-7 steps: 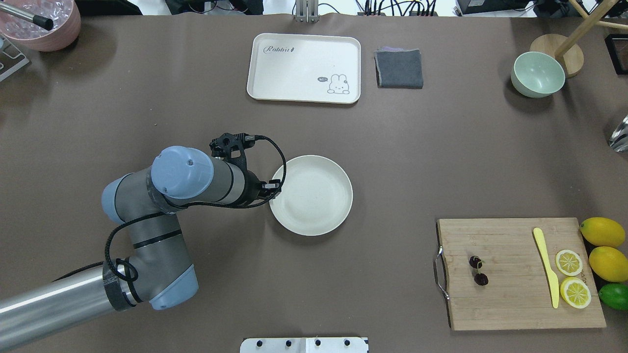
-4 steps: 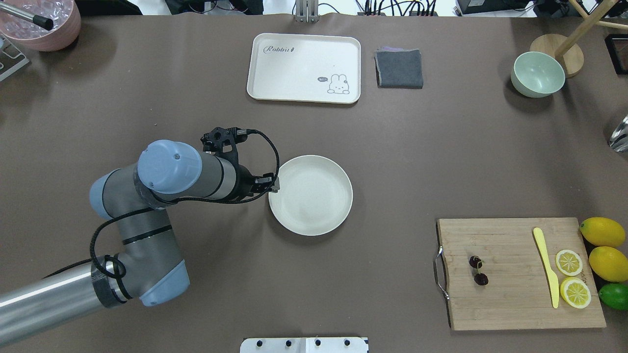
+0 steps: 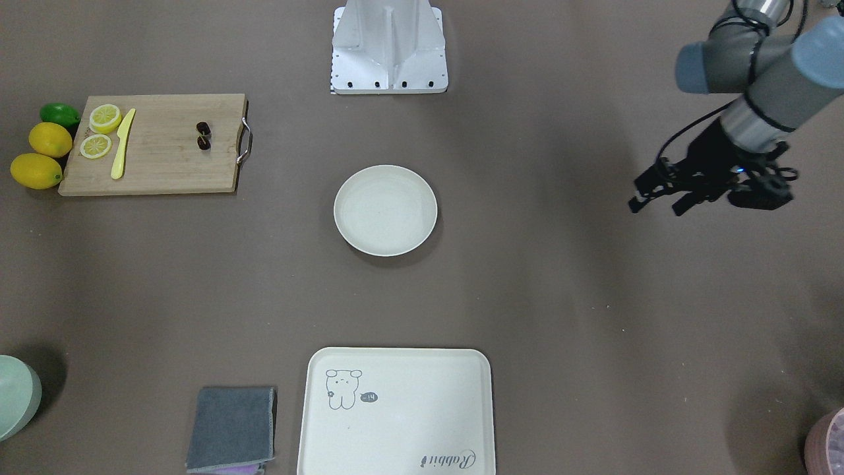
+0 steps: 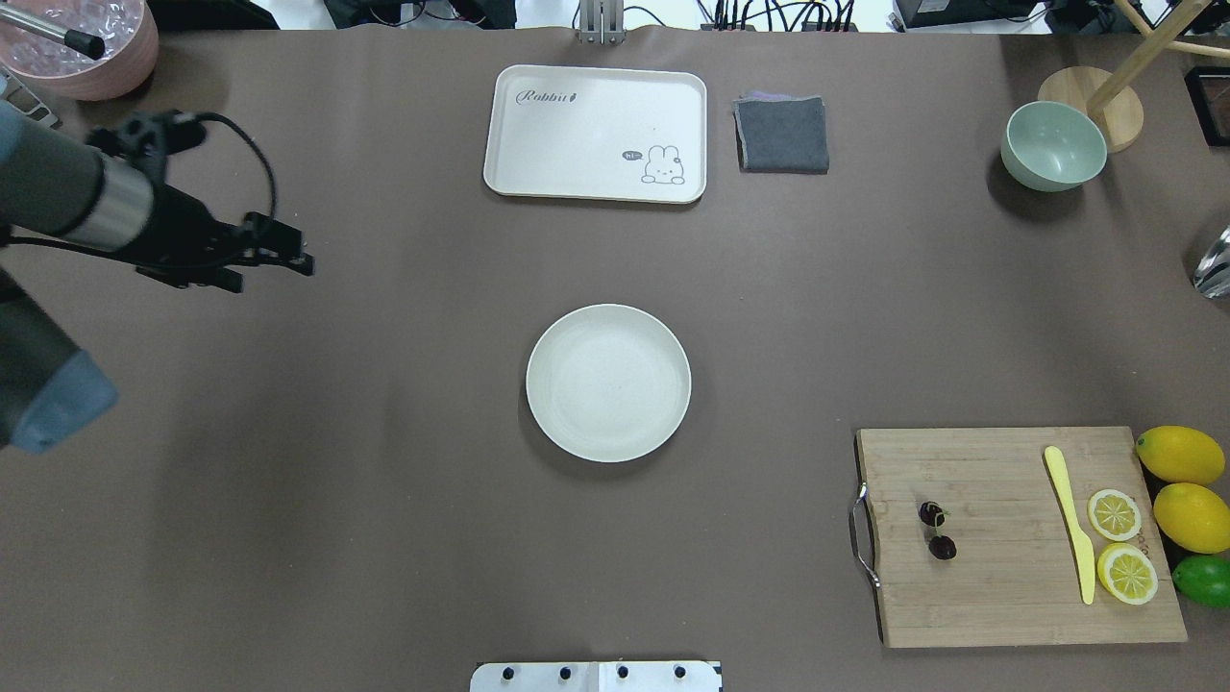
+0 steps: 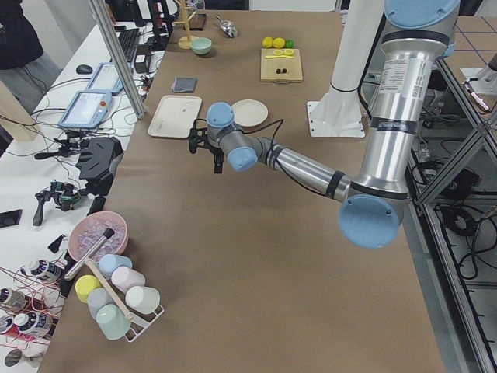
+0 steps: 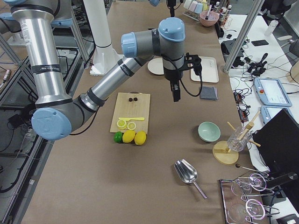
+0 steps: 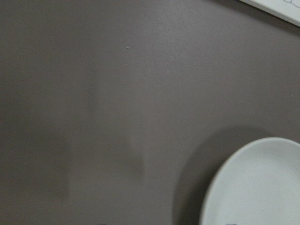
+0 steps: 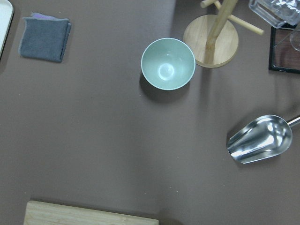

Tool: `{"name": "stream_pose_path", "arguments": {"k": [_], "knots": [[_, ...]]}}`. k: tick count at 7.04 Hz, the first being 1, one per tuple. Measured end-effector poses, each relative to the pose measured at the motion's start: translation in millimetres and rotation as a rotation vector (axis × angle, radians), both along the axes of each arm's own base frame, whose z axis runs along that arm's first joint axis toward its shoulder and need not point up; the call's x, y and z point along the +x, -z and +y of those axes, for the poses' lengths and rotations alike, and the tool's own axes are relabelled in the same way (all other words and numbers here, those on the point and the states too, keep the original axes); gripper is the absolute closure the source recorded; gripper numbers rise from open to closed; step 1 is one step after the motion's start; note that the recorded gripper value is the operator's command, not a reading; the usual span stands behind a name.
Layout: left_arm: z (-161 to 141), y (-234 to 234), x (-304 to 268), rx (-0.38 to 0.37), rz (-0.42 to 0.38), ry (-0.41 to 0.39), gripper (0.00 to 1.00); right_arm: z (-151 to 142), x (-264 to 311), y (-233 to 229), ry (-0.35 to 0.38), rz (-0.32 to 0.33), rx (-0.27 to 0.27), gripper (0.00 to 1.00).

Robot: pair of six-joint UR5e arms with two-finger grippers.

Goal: Place red cherry on plate

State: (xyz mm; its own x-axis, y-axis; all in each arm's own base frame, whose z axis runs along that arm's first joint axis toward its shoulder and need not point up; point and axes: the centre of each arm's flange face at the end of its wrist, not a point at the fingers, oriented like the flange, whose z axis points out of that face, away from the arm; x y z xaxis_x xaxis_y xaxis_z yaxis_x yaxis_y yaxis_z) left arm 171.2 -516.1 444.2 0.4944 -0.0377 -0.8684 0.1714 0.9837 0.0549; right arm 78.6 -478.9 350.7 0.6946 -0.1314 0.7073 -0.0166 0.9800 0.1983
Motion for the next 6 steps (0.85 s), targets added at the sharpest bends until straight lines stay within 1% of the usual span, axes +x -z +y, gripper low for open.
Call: {"name": "stream_pose_path", "arguments": {"k": [1, 2, 3, 4, 5, 6], "knots": [[-7.7, -31.2, -60.8, 0.025, -0.053, -0.005, 0.02, -9.1, -18.3, 15.2, 0.011, -0.007, -0.005, 0.00], [-5.9, -53.3, -106.6, 0.053, -0.093, -0.029, 0.02, -10.2, -26.1, 24.3, 0.008, -0.014, -0.006, 0.00], [2.6, -63.6, -136.8, 0.077, -0.091, -0.051, 0.02, -7.7, -28.5, 30.5, -0.011, -0.021, -0.017, 0.00], [12.8, -63.9, -159.5, 0.108, -0.054, -0.068, 0.02, -2.9, -28.9, 32.5, -0.032, -0.026, -0.034, 0.00], [30.3, -71.1, -178.9, 0.149, -0.028, -0.090, 0.02, 2.5, -28.7, 24.5, -0.043, -0.026, -0.061, 0.00], [50.0, -83.1, -190.3, 0.193, -0.022, -0.119, 0.02, 7.4, -28.5, 8.8, -0.042, -0.022, -0.092, 0.00]]}}
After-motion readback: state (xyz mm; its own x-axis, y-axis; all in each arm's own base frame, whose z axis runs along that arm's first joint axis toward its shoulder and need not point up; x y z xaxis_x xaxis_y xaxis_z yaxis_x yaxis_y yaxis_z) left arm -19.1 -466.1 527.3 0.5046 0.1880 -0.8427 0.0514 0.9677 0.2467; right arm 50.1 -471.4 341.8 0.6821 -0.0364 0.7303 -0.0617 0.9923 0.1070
